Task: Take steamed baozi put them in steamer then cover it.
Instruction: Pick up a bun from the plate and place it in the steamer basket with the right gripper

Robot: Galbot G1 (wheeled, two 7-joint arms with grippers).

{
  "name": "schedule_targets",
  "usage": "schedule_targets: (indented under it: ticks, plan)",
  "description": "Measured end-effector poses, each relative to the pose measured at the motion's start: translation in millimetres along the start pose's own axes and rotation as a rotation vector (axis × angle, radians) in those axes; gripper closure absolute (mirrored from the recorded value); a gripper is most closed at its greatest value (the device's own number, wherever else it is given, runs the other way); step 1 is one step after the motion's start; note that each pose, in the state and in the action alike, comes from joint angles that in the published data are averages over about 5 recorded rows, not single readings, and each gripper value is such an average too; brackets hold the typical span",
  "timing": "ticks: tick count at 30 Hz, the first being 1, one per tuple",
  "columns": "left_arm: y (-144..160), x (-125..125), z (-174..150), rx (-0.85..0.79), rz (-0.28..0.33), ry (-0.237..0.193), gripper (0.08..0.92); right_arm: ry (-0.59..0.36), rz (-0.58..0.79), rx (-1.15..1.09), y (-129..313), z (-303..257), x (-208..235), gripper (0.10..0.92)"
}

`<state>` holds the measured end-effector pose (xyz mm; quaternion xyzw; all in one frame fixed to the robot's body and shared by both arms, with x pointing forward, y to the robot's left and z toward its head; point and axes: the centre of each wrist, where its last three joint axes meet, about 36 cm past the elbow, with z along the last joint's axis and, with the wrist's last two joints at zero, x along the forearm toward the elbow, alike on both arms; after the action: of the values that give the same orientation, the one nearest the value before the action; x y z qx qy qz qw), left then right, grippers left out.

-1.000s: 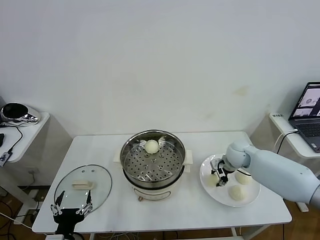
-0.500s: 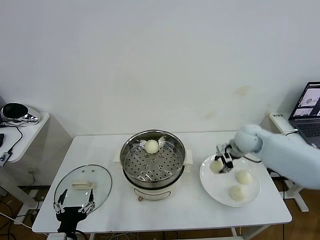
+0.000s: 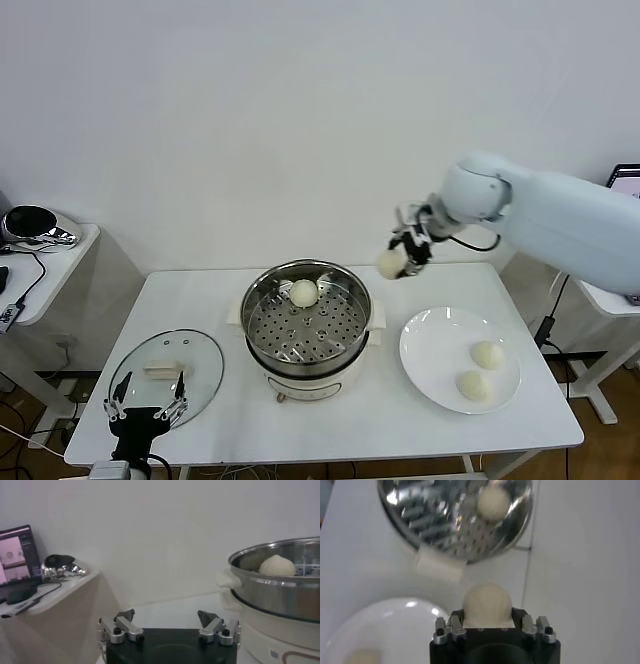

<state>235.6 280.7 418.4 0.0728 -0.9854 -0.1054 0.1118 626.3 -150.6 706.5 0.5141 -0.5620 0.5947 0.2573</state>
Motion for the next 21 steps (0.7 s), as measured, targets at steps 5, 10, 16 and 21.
schedule_targets:
  ticks: [5,10,16,21]
  plan:
    - [0,1,1,0.003,-0.003,0.002,0.177,-0.029,-0.026,0.018,-9,-50,-21,0.428]
    - [-1,2,-2,0.004,-0.007,-0.004,0.177,-0.046,-0.057,0.020,-11,-87,-51,0.423]
    - [-1,2,-3,0.008,-0.008,-0.009,0.177,-0.055,-0.099,0.013,-10,-119,-88,0.422]
    - [-1,2,-3,0.007,-0.009,-0.012,0.177,-0.056,-0.136,0.006,-6,-139,-117,0.420]
